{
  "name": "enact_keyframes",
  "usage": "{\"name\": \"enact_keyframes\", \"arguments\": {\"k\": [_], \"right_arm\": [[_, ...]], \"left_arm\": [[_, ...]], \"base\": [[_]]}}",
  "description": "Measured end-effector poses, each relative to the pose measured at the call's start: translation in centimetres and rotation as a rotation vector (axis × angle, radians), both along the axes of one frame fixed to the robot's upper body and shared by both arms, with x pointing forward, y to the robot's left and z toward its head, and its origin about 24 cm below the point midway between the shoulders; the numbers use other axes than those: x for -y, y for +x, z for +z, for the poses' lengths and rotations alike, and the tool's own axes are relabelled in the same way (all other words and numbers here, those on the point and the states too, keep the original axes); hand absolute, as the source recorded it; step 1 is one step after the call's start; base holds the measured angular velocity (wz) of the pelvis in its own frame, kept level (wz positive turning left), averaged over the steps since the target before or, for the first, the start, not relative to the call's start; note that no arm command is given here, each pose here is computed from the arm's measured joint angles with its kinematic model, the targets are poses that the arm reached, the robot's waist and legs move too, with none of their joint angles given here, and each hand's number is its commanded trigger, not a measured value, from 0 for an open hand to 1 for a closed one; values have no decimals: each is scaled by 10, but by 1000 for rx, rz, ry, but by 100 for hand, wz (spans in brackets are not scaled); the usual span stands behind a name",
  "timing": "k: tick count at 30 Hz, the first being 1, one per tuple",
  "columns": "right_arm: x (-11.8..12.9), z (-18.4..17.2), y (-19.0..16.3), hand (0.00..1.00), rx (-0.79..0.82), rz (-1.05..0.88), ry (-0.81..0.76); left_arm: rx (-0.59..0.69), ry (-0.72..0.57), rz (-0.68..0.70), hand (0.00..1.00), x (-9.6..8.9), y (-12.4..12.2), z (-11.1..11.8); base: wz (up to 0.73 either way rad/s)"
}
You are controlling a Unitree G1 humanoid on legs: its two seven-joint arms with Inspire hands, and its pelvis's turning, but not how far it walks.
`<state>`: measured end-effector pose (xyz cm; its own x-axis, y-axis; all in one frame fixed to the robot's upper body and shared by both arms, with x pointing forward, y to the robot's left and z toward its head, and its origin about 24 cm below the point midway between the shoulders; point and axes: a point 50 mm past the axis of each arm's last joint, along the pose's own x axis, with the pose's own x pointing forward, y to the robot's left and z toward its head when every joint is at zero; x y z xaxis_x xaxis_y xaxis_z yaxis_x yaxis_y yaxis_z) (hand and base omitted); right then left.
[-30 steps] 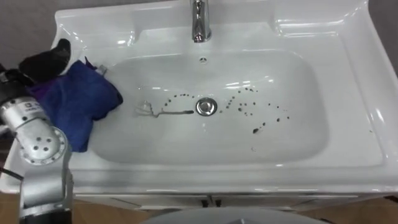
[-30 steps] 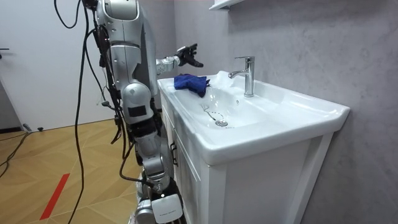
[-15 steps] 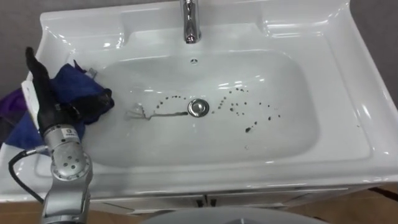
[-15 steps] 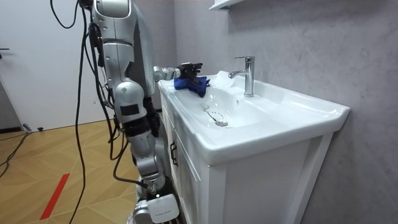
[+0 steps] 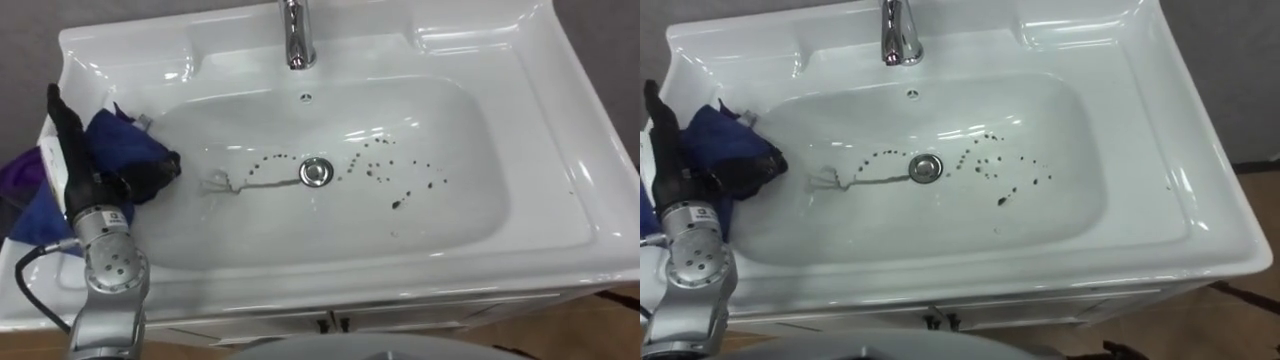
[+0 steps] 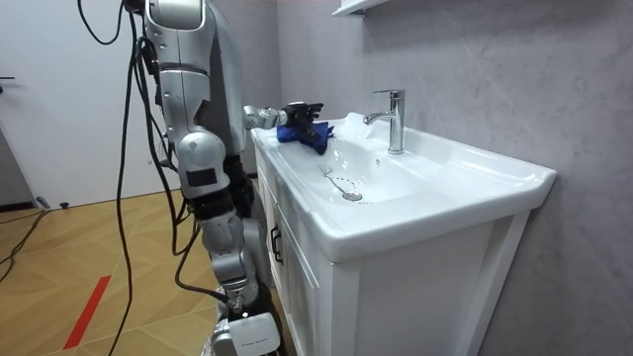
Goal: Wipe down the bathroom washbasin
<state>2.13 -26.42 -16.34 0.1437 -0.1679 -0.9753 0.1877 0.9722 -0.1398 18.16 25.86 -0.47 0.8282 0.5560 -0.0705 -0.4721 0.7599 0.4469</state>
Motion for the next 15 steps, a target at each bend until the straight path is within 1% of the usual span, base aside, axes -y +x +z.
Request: {"name": "enact_keyframes", "arguments": {"k": [10, 12, 15], "right_arm": [[-1, 0, -2, 0, 0, 6, -2], [-1, 0, -1, 0, 4, 15, -6], [-1, 0, -1, 0, 5, 14, -5]], "left_arm": [[-85, 83, 26, 0, -4, -11, -11], [-132, 107, 38, 0, -6, -16, -20], [-152, 154, 45, 0, -7, -17, -24]], "base": [[0], [0], [0]]}}
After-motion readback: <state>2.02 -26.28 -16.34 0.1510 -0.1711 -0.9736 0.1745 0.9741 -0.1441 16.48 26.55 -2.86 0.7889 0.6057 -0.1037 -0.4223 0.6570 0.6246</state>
